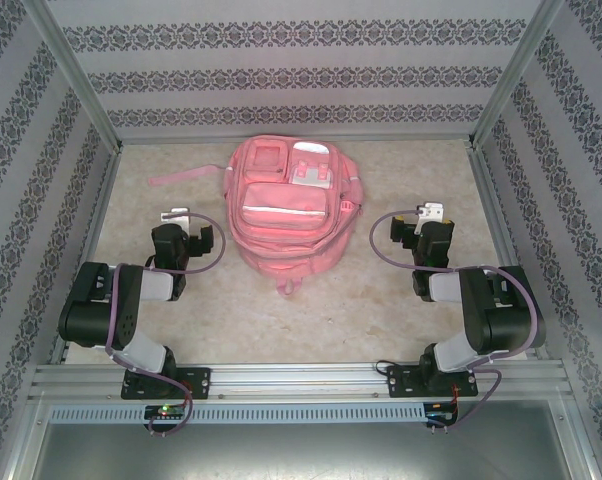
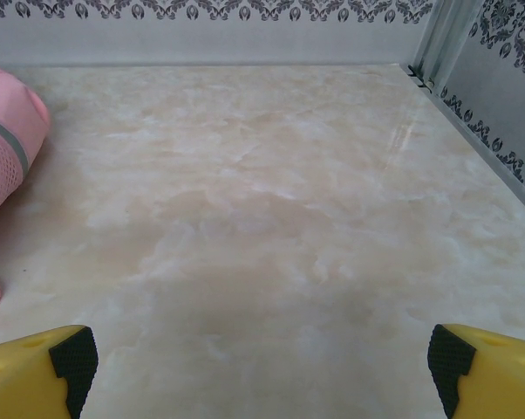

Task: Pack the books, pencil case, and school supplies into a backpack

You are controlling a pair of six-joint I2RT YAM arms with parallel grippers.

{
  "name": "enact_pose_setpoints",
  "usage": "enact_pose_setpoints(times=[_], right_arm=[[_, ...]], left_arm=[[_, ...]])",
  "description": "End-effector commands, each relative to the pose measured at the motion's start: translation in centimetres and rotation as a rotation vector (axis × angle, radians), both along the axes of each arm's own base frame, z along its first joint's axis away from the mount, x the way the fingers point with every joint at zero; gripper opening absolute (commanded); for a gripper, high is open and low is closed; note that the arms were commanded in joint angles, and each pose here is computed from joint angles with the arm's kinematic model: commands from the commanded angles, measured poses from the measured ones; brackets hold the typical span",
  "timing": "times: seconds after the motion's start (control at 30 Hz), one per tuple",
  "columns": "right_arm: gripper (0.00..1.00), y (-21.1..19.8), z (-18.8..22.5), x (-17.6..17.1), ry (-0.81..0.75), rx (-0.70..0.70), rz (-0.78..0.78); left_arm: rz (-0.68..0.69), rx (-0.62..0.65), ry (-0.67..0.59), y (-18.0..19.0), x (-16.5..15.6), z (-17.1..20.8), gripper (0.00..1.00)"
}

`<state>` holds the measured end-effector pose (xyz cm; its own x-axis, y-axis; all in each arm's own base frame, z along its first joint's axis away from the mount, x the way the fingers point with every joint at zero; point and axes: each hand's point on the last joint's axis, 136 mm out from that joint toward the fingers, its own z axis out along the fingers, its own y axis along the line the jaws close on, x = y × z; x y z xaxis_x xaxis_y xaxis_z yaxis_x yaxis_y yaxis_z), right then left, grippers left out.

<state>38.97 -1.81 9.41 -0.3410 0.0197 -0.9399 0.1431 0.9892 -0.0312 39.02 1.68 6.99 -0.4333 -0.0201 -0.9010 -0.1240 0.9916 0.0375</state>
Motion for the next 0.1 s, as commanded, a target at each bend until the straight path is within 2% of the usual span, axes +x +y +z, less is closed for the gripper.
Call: enact_pose_setpoints(times=[0.0,0.07], right_arm=[[0.98,0.50,1.38,0.44,-0.055,0.021,0.016],[0.98,0.49,1.35,0.43,-0.054,0.023,0.015]], left_arm=[[-0.011,0.003,-0.055,0.11,0.74,1.43,0.99],[-0.011,0.002,-0.055,0.12,0.71,1.40,0.99]])
